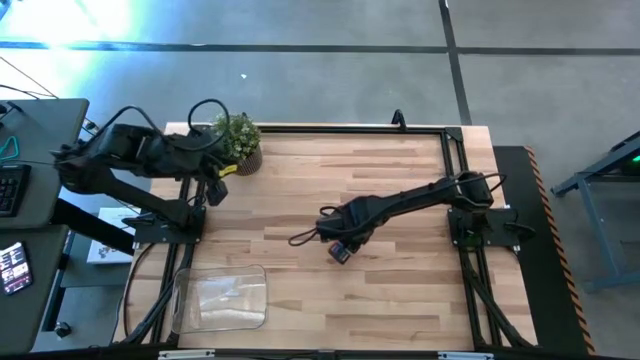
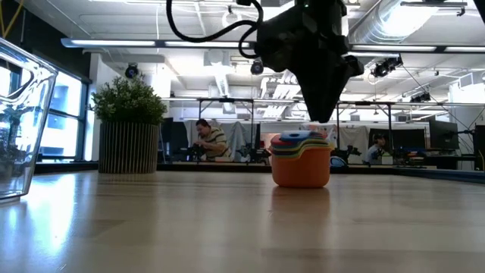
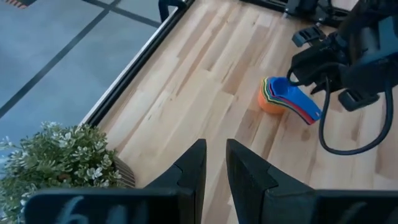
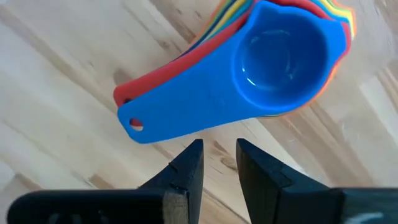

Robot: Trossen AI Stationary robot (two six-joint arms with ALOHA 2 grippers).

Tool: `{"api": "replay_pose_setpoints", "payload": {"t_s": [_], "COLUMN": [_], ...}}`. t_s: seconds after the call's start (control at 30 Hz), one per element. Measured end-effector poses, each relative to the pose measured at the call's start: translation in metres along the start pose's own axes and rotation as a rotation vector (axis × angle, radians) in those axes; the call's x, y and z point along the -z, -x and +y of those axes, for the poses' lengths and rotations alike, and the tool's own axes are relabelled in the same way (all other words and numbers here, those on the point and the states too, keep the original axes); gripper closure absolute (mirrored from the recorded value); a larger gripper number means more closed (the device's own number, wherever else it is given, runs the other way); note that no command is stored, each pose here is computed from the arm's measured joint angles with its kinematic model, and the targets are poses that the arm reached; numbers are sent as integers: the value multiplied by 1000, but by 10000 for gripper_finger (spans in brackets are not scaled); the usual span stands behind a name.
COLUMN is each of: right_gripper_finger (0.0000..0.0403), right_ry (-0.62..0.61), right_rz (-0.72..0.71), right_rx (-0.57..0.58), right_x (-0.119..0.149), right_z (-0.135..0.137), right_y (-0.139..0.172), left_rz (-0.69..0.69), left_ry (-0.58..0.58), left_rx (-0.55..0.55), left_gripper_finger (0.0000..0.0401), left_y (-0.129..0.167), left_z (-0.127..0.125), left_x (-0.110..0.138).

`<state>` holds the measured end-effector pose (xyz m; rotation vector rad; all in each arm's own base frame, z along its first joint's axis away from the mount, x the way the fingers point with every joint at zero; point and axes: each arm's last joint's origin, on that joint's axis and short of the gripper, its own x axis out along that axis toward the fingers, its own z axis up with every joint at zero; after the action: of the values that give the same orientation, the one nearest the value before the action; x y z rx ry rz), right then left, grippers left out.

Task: Nest measuring cups in basket
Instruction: Stack the blue measuring cup on top of the red measuring cup

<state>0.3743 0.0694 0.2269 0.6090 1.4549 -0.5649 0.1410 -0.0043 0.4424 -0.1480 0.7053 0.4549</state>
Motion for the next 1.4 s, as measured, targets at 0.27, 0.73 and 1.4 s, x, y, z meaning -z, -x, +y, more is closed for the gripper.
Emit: {"api": "replay_pose_setpoints", "payload": {"t_s": [0.27, 0.73, 1.4], "right_gripper_finger": [315, 315, 315], "right_ry": [-121, -256, -301], "right_rz": [2, 16, 71], "right_rx": [23, 81, 24], "right_x": [7, 16, 14], "right_z": [7, 21, 28], "right_y": [-6, -31, -40], "left_rz": [-28, -67, -65], "left_ry": [21, -29, -49], "left_rx": [60, 74, 72], "left_gripper_finger": [348, 348, 348], "left_y": [16, 28, 28], "left_z": [10, 18, 18], "left_x": [6, 12, 12]}}
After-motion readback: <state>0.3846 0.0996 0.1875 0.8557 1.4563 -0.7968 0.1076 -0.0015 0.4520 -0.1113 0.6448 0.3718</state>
